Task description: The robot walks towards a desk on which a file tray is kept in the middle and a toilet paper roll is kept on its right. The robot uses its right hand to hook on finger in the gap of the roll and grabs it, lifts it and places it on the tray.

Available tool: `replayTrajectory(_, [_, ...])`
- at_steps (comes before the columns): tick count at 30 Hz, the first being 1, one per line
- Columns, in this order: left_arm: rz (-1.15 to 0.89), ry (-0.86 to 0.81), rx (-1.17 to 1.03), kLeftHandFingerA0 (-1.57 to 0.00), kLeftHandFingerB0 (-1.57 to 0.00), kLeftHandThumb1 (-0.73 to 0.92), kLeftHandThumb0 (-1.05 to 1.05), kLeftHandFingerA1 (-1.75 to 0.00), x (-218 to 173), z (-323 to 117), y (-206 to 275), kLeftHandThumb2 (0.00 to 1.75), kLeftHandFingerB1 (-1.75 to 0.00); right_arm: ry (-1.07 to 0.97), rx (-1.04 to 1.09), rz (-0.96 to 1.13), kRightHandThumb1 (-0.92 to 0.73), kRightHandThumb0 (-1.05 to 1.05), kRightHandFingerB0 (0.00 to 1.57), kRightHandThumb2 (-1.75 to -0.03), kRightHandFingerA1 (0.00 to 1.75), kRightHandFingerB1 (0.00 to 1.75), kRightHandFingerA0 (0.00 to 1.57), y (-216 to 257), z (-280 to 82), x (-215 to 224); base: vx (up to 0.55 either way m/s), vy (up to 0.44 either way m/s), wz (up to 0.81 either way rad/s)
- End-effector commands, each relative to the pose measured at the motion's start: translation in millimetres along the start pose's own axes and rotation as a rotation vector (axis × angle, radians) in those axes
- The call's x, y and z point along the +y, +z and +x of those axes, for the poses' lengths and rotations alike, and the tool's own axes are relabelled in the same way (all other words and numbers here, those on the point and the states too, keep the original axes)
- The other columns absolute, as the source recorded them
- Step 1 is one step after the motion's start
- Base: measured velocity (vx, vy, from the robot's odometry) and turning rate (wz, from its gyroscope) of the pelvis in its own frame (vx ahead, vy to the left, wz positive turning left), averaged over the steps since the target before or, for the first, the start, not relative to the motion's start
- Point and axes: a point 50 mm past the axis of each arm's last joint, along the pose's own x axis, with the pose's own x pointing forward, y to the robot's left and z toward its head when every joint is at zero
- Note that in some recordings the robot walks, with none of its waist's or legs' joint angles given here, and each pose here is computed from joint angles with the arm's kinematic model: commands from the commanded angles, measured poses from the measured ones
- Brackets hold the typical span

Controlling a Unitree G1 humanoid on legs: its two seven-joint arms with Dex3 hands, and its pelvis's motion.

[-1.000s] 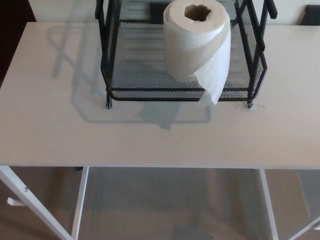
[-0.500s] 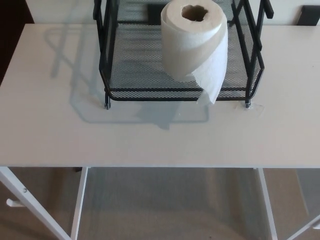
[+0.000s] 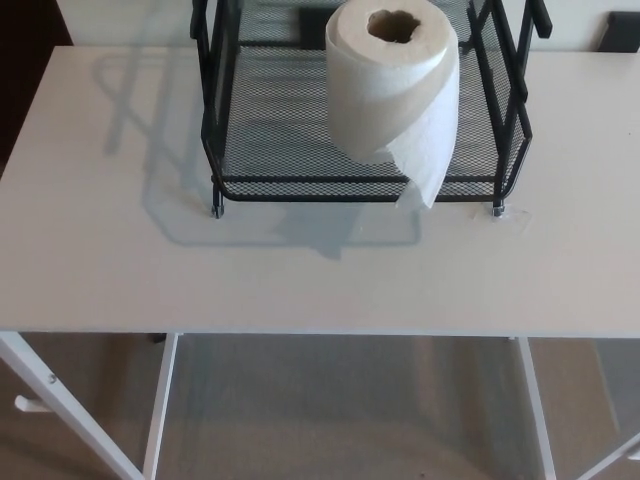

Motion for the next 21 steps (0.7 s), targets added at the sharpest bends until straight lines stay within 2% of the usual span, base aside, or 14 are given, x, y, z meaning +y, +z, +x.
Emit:
replayTrajectory(1, [0.097,-0.026,-0.007,-0.45,-0.27,0.91,-0.74,-0.64,8.1,-2.5,7.3,0.67,-0.56,0.1,-0.019,0.099,-0.55,-0.83,0.25,-0.57,0.58,0.4,0.74,-1.8,-0.8,-1.6,0.0,0.0,0.0])
replayTrajectory(2, [0.111,-0.014,0.007,-0.48,-0.28,0.91,-0.75,-0.63,8.1,-1.9,8.4,0.67,-0.56,0.131,-0.065,0.075,-0.56,-0.87,0.2,-0.57,0.6,0.41,0.72,-3.5,-1.3,-4.1,0.0,0.0,0.0])
replayTrajectory(3, [0.112,-0.025,-0.003,-0.47,-0.27,0.91,-0.74,-0.65,7.4,-2.1,7.9,0.67,-0.56,0.097,-0.069,-0.038,-0.48,-0.91,0.15,-0.91,0.64,0.49,0.69,-5.7,1.0,-4.9,0.0,0.0,0.0])
replayTrajectory(5, [0.128,-0.019,-0.005,-0.47,-0.29,0.91,-0.75,-0.65,7.1,-2.1,6.4,0.67,-0.57,0.102,-0.065,-0.052,-0.51,-0.98,0.15,-0.93,0.65,0.49,0.64,-5.9,1.2,-4.7,0.0,0.0,0.0])
replayTrajectory(8, [0.127,-0.009,0.005,-0.5,-0.31,0.91,-0.74,-0.65,6.8,-1.1,5.0,0.67,-0.57,0.111,-0.063,-0.013,-0.6,-0.92,0.21,-0.59,0.58,0.44,0.68,-6.8,2.1,-3.9,0.0,0.0,0.0])
replayTrajectory(9, [0.131,-0.006,0.002,-0.52,-0.32,0.91,-0.75,-0.66,6.2,0.1,8.2,0.67,-0.58,0.121,-0.041,0.007,-0.46,-0.9,0.16,-0.89,0.64,0.5,0.64,-5.5,3.1,-5.5,0.0,0.0,0.0])
replayTrajectory(10, [0.112,-0.014,-0.001,-0.55,-0.18,0.67,-0.65,-0.74,6.4,-0.2,7.8,1.14,-0.57,0.134,-0.053,0.029,-0.59,-0.9,0.21,-0.58,0.62,0.45,0.69,-5.3,2.9,-5.9,0.0,0.0,0.0])
replayTrajectory(11, [0.123,-0.018,-0.01,-0.48,-0.32,0.9,-0.75,-0.66,6.1,-0.3,7.8,0.67,-0.57,0.152,-0.05,0.153,-0.45,-0.92,0.22,-0.85,0.66,0.48,0.65,-5.3,4.3,-7.4,0.0,0.0,0.0])
replayTrajectory(12, [0.133,-0.016,-0.006,-0.49,-0.31,0.91,-0.75,-0.66,6.1,-0.1,8.5,0.67,-0.58,0.163,-0.069,0.126,-0.56,-0.86,0.22,-0.57,0.6,0.43,0.7,-5.8,4.3,-9.5,0.0,0.0,0.0])
replayTrajectory(13, [0.138,-0.016,-0.003,-0.46,-0.31,0.9,-0.76,-0.64,6.4,-0.2,9.0,0.67,-0.57,0.163,-0.08,0.11,-0.47,-0.92,0.19,-0.88,0.63,0.48,0.66,-6.8,4.1,-10.3,0.0,0.0,0.0])
replayTrajectory(15, [0.132,-0.018,-0.002,-0.45,-0.29,0.85,-0.78,-0.66,7.5,-0.6,9.6,0.7,-0.58,0.16,-0.083,0.036,-0.54,-0.99,0.14,-0.9,0.62,0.47,0.62,-6.3,2.7,-10.5,0.0,0.0,0.0])
replayTrajectory(16, [0.122,-0.022,-0.004,-0.41,-0.27,0.86,-0.76,-0.65,7.7,-0.9,9.6,0.68,-0.57,0.156,-0.094,0.008,-0.63,-0.88,0.18,-0.59,0.54,0.41,0.63,-6.7,2.6,-10.6,0.0,0.0,0.0])
replayTrajectory(19, [0.13,-0.022,-0.014,-0.43,-0.26,0.91,-0.74,-0.64,8.1,-1.7,8.6,0.67,-0.57,0.181,-0.098,0.123,-0.42,-0.85,0.15,-0.86,0.62,0.46,0.56,-9.7,2.7,-9.6,0.0,0.0,0.0])
replayTrajectory(21, [0.13,-0.023,-0.01,-0.43,-0.26,0.91,-0.74,-0.63,8.2,-1.6,8.8,0.67,-0.56,0.152,-0.072,0.067,-0.58,-0.9,0.24,-0.59,0.57,0.4,0.74,-8.5,3.1,-8.7,0.0,0.0,0.0])
